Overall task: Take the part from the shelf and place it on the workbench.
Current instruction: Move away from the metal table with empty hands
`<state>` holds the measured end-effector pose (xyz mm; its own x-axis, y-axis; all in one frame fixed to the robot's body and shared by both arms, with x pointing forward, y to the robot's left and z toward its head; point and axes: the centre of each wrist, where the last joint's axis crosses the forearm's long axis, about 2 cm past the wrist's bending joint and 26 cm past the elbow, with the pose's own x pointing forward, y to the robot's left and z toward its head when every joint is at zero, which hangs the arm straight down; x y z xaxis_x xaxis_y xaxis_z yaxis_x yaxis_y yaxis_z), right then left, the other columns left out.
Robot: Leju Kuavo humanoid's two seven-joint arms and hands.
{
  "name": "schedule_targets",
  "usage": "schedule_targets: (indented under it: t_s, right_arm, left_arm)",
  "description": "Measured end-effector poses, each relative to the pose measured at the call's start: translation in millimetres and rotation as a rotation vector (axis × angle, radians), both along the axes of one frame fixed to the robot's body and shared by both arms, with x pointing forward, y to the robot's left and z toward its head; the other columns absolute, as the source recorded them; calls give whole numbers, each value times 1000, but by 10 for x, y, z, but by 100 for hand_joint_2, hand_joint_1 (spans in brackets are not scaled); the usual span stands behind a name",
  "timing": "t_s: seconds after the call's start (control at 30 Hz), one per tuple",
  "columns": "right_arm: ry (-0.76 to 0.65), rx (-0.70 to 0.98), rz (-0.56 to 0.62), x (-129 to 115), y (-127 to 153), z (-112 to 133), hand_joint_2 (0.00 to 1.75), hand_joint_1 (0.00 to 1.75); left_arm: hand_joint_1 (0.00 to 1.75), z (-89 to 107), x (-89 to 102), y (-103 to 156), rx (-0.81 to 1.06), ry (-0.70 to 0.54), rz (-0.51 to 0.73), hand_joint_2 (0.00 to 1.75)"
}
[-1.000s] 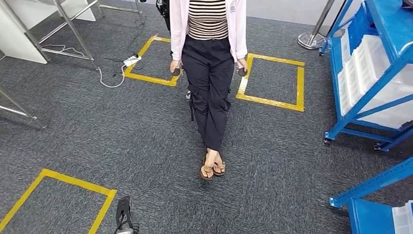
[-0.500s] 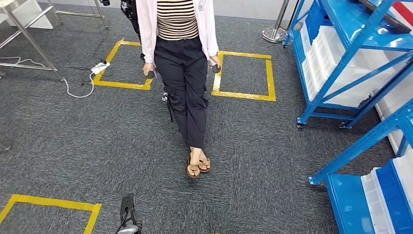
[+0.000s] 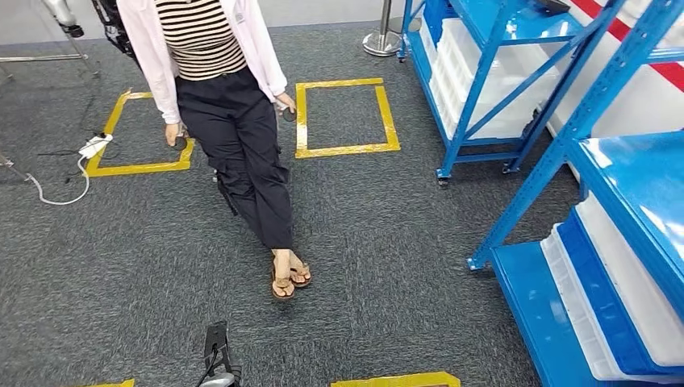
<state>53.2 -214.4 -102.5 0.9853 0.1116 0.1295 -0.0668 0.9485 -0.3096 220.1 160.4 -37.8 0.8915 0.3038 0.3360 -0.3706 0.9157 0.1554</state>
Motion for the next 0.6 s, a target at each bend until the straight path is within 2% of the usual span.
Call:
schedule_targets:
  t_s: [0.6]
  right_arm:
    - [18,-5,-11,-20,-12,-4,0,0]
  left_arm:
    - [0,6,-7,-28,9,-1,-8,0]
